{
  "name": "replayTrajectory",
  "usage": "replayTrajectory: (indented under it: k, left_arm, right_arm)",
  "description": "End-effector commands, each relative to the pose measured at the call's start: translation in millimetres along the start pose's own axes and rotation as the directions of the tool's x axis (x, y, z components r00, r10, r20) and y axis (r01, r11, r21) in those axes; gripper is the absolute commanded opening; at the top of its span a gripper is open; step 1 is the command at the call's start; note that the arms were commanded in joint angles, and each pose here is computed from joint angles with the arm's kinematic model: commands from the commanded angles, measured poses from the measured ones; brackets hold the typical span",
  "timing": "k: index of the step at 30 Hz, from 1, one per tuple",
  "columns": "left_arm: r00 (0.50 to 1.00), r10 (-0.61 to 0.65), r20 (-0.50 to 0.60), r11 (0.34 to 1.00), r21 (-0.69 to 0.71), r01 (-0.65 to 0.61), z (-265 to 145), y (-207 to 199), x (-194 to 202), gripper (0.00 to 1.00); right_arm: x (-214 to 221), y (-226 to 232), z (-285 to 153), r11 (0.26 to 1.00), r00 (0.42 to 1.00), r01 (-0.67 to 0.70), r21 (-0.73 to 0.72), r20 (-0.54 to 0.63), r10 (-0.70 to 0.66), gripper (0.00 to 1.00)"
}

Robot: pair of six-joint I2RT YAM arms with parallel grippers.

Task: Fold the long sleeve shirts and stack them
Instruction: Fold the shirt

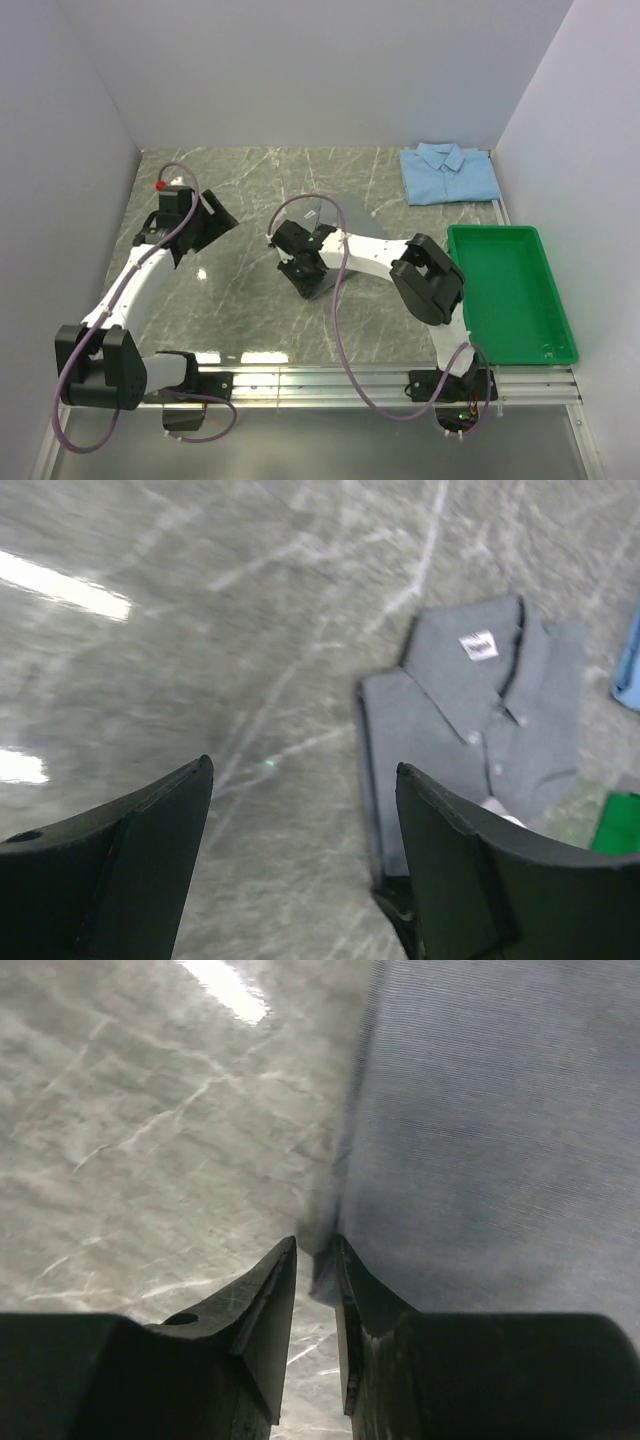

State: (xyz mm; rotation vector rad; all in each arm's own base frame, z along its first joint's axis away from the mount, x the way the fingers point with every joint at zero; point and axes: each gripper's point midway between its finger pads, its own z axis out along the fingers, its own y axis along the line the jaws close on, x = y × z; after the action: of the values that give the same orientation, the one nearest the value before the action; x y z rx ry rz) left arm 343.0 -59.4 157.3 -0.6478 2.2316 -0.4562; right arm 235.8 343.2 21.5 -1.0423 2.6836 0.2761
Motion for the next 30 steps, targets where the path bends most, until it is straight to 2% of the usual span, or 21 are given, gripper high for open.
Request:
replayTrajectory:
  k: [1, 4, 5, 7, 10, 12, 13, 16, 19, 22, 27, 30]
  left_arm:
    - [0.999, -0.025, -0.035, 0.991, 0.128, 0.029, 4.4, -39.3, 9.9, 0.79]
    - [0.998, -0.023, -0.062, 0.985, 0.168, 0.033, 12.6, -64.7, 19.2, 0.77]
    - [0.998, -0.02, -0.068, 0.983, 0.182, 0.032, 18.6, -75.5, 19.4, 0.75]
    - [0.996, -0.01, -0.089, 0.978, 0.207, 0.028, 24.4, -95.4, 29.7, 0.73]
    - [0.991, 0.011, -0.132, 0.971, 0.238, 0.021, 39.7, -125.1, 44.7, 0.68]
    - [0.989, 0.02, -0.146, 0.971, 0.24, 0.016, 56.3, -138.3, 51.5, 0.62]
    - [0.986, 0.032, -0.161, 0.971, 0.241, 0.007, 61.6, -143.8, 59.8, 0.51]
    - [0.977, 0.029, -0.211, 0.98, 0.196, 0.013, 89.2, -140.8, 77.9, 0.42]
    - [0.967, 0.002, -0.255, 0.992, 0.124, 0.03, 112.3, -121.4, 97.9, 0.33]
    - [0.959, -0.026, -0.283, 0.998, 0.048, 0.041, 124.2, -96.5, 116.1, 0.3]
    - [0.95, -0.035, -0.311, 0.998, -0.068, 0.014, 139.4, -59.9, 127.5, 0.29]
    - [0.952, -0.024, -0.304, 0.995, -0.097, -0.007, 155.1, -52.6, 113.4, 0.3]
  right_arm:
    - [-25.8, 9.2, -30.2, 0.998, 0.995, 0.026, -0.06, 0.102, -0.02, 0.31]
    - [-42.2, -32.6, -60.0, 0.997, 0.977, -0.065, 0.031, 0.205, 0.057, 0.34]
    - [-52.9, -49.2, -78.7, 0.992, 0.957, -0.113, 0.051, 0.275, 0.095, 0.35]
    - [-53.3, -94.0, -90.9, 0.966, 0.923, -0.248, 0.066, 0.319, 0.216, 0.38]
    - [-58.4, -147.3, -110.3, 0.909, 0.836, -0.414, 0.047, 0.414, 0.359, 0.41]
    - [-50.7, -181.9, -109.2, 0.862, 0.791, -0.505, 0.049, 0.427, 0.439, 0.42]
    - [-48.5, -186.7, -104.0, 0.856, 0.786, -0.516, 0.031, 0.415, 0.458, 0.41]
    - [-30.8, -215.2, -77.7, 0.806, 0.755, -0.591, 0.014, 0.362, 0.547, 0.41]
    - [-14.7, -213.7, -52.8, 0.781, 0.744, -0.624, -0.022, 0.289, 0.603, 0.39]
    - [-0.3, -205.0, -36.6, 0.759, 0.731, -0.65, -0.047, 0.234, 0.641, 0.39]
    - [16.5, -184.4, -20.4, 0.728, 0.711, -0.676, -0.115, 0.157, 0.685, 0.38]
    - [9.6, -190.2, -28.0, 0.729, 0.705, -0.676, -0.108, 0.193, 0.682, 0.37]
